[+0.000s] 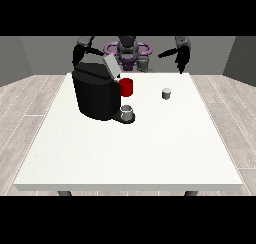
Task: Insert the coffee pod into the coffee machine and close the lid
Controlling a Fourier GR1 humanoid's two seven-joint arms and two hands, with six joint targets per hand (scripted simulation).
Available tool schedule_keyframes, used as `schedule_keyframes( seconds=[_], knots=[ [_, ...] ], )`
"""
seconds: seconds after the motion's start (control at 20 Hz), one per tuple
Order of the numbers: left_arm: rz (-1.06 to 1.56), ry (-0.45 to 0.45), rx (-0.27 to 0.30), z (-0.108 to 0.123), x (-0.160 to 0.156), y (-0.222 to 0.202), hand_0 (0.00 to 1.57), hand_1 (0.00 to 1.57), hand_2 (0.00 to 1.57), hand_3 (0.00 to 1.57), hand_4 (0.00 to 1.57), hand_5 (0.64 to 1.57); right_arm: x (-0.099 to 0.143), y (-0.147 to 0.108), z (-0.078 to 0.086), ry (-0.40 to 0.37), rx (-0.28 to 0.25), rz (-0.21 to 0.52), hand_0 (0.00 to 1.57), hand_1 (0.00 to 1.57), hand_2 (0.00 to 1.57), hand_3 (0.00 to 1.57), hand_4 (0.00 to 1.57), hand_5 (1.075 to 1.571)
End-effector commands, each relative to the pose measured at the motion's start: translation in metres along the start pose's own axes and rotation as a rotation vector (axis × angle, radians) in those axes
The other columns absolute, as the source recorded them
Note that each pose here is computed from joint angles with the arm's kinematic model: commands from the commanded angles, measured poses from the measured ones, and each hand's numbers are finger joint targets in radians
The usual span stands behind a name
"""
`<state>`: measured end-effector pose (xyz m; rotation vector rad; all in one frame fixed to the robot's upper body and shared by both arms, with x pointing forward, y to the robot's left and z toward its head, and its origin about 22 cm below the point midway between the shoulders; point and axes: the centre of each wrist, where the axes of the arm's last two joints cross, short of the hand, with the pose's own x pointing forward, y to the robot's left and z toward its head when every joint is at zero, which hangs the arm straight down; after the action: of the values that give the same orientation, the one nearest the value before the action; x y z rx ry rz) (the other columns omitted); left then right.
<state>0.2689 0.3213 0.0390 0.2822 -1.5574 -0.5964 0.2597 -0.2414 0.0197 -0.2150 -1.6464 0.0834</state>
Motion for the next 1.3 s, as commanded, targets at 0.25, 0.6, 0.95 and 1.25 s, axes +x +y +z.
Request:
schedule_keyframes(
  seconds=[0.25,0.6,0.95,1.25],
  knots=[
    [-0.2,0.138,-0.041,-0.026,-0.016,0.035,0.0,0.0,0.0,0.0,0.0,1.571,0.01,0.02,0.0,-0.079,0.049,0.036,0.0,0.0,0.0,0.0,0.0,1.571],
    [-0.284,0.151,-0.042,-0.05,-0.03,0.047,0.0,0.0,0.0,0.0,0.0,1.571,0.04,0.058,-0.011,-0.1,0.038,0.006,0.0,0.0,0.0,0.0,0.0,1.571],
    [-0.373,0.105,-0.03,-0.07,-0.028,0.014,0.49,0.49,0.72,0.49,0.0,1.571,0.001,0.046,-0.017,-0.027,0.03,-0.019,0.0,0.0,0.0,0.0,0.0,1.571],
    [-0.545,0.009,-0.004,-0.081,-0.021,-0.01,1.07,1.07,1.11,0.91,0.45,1.571,0.008,0.024,-0.041,-0.011,0.033,-0.003,0.0,0.0,0.0,0.0,0.0,1.571]
  ],
)
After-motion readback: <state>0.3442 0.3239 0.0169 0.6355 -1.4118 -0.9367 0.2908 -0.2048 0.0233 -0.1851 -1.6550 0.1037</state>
